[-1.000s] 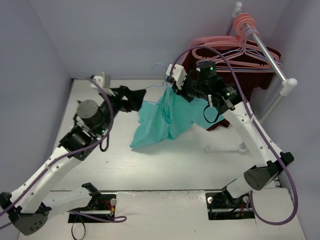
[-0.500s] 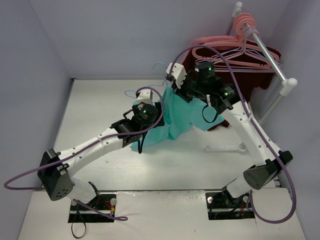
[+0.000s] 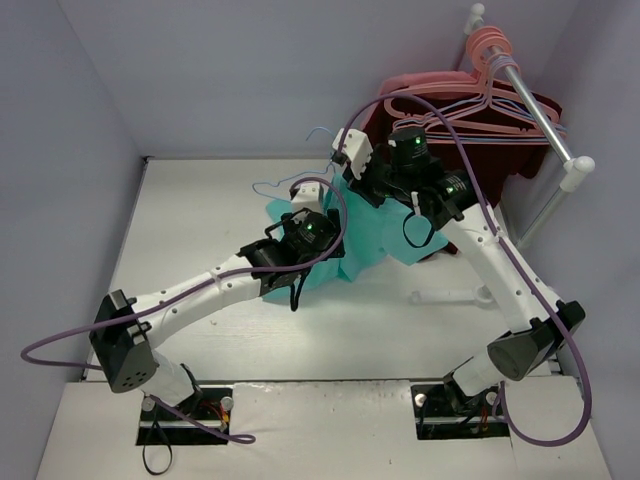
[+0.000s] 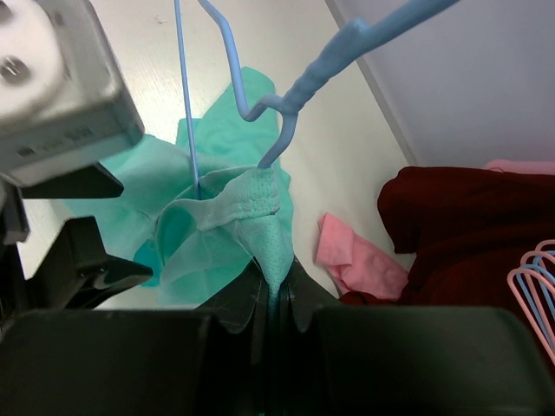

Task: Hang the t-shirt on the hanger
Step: Place the T-shirt at the clothesline.

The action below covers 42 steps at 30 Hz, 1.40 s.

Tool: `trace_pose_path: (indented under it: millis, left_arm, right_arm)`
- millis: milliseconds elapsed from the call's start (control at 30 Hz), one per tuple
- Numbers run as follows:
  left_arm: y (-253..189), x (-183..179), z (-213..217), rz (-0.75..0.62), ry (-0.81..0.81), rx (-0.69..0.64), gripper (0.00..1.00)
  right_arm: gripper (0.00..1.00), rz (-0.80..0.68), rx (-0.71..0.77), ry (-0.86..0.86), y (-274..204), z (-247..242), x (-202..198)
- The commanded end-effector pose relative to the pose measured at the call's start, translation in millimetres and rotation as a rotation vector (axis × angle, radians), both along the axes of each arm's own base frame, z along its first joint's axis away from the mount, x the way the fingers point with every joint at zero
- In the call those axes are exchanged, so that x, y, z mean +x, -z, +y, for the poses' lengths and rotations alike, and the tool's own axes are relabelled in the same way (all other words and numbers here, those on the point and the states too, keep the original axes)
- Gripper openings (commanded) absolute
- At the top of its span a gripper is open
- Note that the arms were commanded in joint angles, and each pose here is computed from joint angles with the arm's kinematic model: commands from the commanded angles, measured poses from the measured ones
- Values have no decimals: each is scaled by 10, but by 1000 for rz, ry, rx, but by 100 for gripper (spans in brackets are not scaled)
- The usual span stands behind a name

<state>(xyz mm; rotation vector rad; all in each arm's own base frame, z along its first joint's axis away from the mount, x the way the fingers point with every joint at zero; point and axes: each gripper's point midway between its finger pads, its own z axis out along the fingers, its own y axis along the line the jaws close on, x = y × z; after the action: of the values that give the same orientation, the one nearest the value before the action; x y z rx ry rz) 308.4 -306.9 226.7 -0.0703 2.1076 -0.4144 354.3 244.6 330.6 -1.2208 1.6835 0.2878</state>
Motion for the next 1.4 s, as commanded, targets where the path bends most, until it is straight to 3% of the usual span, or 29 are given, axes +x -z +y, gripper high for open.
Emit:
trace_pose_path:
  millis: [0, 600, 867, 1000, 1167, 1367]
  left_arm:
    - [-70, 50, -12, -6, -32, -3, 61]
    - [110, 161, 13, -1, -108, 32, 60]
    - [332, 131, -23, 51, -108, 51, 51]
    - [275, 129, 156, 31, -149, 96, 40]
    - [66, 140, 629, -13, -199, 157, 38]
    - [-17, 369, 1242, -12, -245, 89, 26]
  right_arm:
    - [0, -124, 79, 3, -437, 2, -17]
    - [0, -100, 102, -7, -369, -5, -125]
    - [0, -119, 108, 11, -425, -58, -150]
    - [0, -123, 99, 29, -409, -104, -160]
    - [0, -118, 87, 55, -334, -200, -206]
    - [0, -119, 95, 62, -332, -239, -258]
